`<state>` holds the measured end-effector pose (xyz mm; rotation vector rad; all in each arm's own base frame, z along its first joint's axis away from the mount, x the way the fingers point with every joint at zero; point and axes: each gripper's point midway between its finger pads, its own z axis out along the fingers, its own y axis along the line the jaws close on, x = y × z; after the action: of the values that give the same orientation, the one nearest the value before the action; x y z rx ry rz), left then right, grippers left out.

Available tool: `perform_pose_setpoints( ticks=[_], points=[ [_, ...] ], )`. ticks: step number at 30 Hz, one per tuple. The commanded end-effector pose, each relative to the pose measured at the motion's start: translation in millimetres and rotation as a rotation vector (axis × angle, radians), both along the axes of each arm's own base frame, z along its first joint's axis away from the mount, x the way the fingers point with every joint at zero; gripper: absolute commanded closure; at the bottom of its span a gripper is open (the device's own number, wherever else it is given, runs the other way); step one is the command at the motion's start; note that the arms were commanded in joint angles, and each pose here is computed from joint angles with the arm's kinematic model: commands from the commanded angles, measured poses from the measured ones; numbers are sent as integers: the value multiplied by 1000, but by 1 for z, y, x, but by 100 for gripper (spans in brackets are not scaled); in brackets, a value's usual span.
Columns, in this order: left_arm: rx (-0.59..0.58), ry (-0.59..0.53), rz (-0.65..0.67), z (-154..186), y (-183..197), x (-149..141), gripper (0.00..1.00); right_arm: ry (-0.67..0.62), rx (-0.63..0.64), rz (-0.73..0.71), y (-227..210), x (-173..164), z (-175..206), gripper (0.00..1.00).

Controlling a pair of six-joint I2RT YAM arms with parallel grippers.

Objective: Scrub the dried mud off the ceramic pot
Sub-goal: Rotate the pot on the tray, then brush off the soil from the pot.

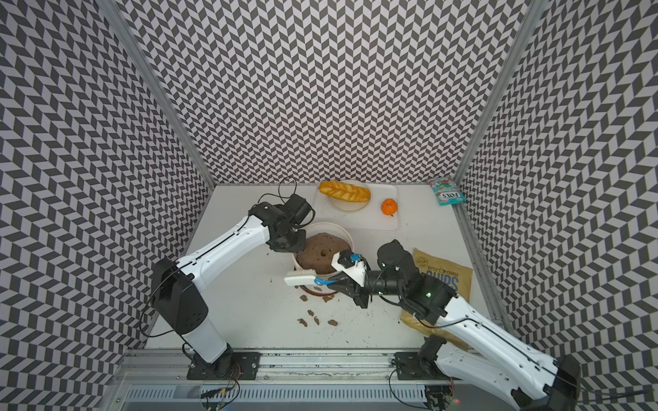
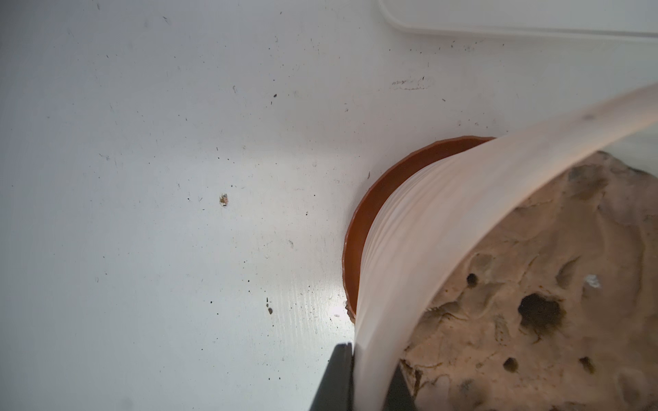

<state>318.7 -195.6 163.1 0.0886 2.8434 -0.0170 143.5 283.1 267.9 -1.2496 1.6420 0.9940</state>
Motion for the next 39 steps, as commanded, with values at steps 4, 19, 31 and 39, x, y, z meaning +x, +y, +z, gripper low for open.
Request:
perform_pose_setpoints(
  ticks=[4,19,31,39],
  points=[
    [27,-60,-128,7,-3,40,97,18,-22,-78,4,18,-11,100],
    [25,-78,-227,0,-11,75,100,-2,-125,-542,18,51,-33,100],
    [17,-96,-221,-1,3,91,100,70,-365,-617,14,37,-102,100],
    [20,-92,-222,-6,9,94,100,113,-411,-515,14,18,-112,100]
  ],
)
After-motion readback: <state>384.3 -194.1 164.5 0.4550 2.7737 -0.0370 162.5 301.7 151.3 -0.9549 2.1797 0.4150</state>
